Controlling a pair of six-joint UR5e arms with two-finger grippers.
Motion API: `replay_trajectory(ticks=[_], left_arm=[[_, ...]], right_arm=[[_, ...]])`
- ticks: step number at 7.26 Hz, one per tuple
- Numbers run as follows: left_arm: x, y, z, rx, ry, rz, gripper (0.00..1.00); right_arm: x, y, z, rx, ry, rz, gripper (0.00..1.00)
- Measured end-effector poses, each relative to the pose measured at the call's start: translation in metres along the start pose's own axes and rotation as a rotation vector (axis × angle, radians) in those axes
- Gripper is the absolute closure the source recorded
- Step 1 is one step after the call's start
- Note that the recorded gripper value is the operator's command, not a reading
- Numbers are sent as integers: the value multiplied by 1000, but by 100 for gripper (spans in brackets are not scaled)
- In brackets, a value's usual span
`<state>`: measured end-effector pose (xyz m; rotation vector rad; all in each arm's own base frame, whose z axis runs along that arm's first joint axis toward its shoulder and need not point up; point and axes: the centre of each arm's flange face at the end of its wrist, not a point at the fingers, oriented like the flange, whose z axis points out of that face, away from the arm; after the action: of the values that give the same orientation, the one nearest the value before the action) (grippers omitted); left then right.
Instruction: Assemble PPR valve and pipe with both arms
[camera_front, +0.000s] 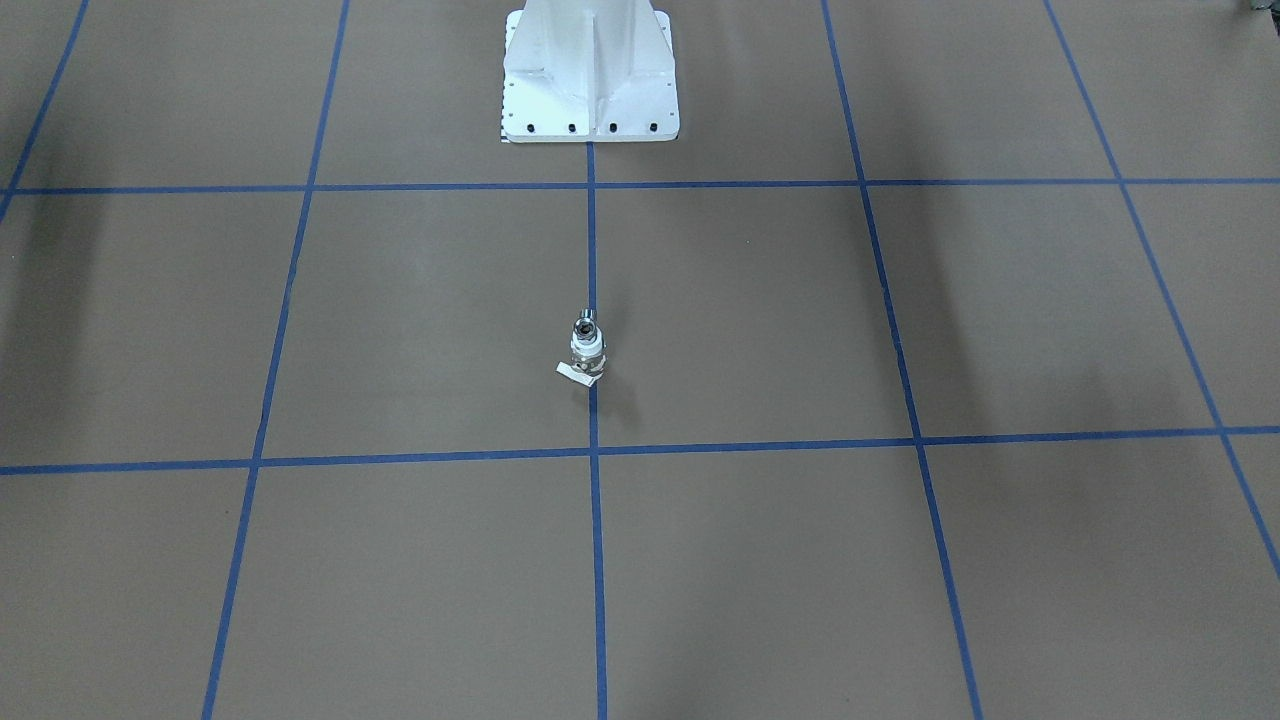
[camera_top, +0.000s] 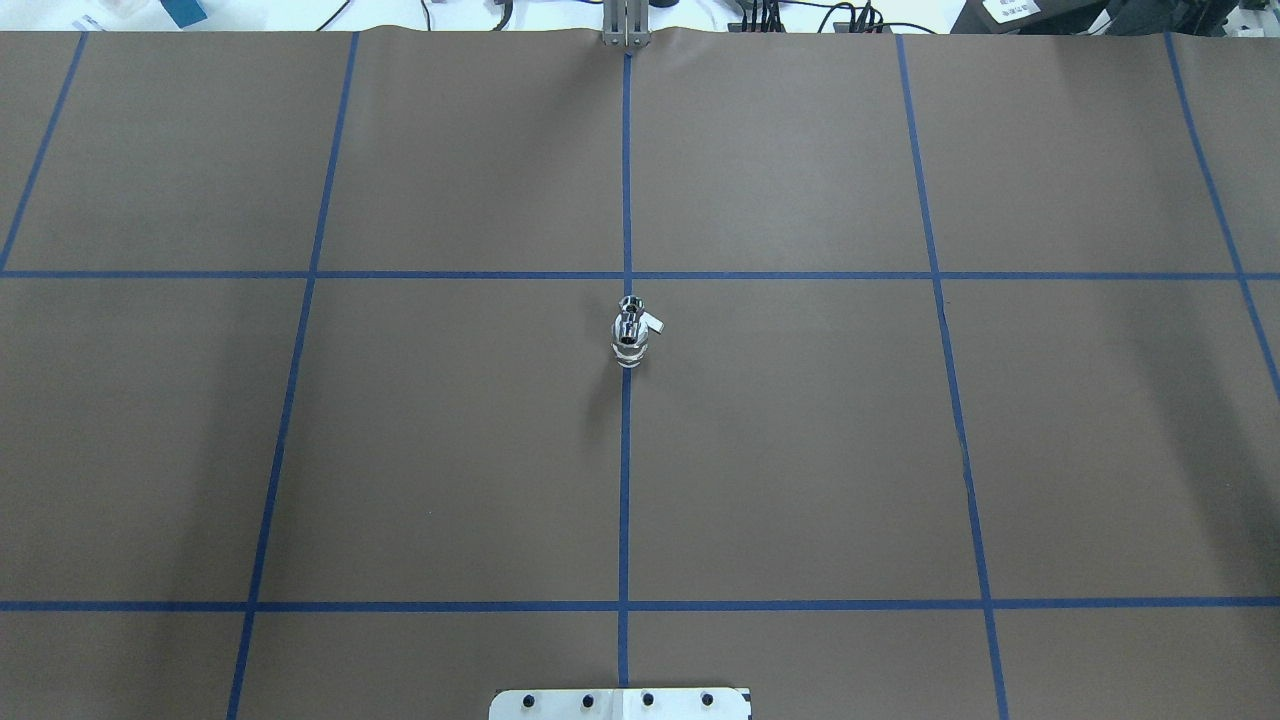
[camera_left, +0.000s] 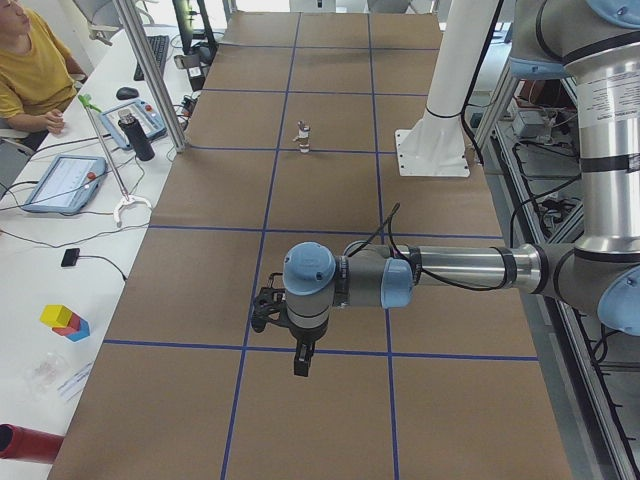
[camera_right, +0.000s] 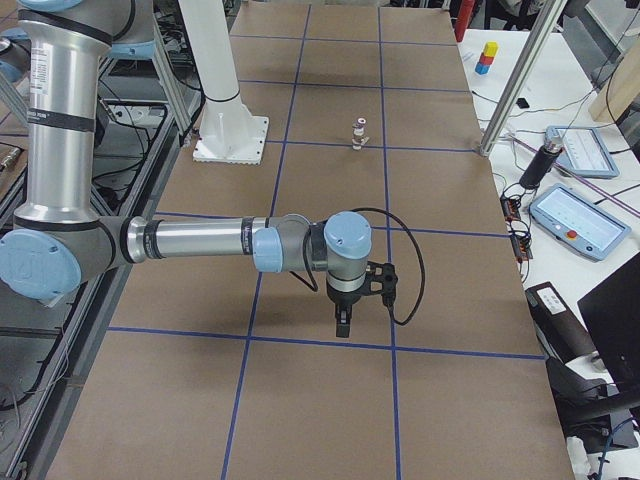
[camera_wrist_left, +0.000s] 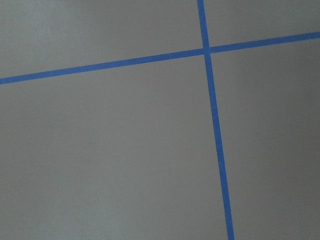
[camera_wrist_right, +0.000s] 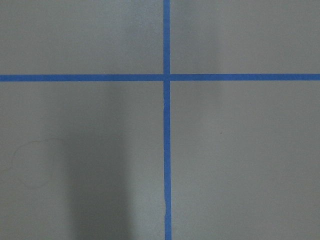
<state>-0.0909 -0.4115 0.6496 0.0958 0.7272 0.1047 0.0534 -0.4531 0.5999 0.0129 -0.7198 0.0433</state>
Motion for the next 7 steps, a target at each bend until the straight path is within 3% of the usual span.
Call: replay_trajectory(ticks=[7], left_arm=[[2, -3, -3, 19, -3, 18, 0]], right_arm=[[6, 0, 7, 6, -5, -3, 0]])
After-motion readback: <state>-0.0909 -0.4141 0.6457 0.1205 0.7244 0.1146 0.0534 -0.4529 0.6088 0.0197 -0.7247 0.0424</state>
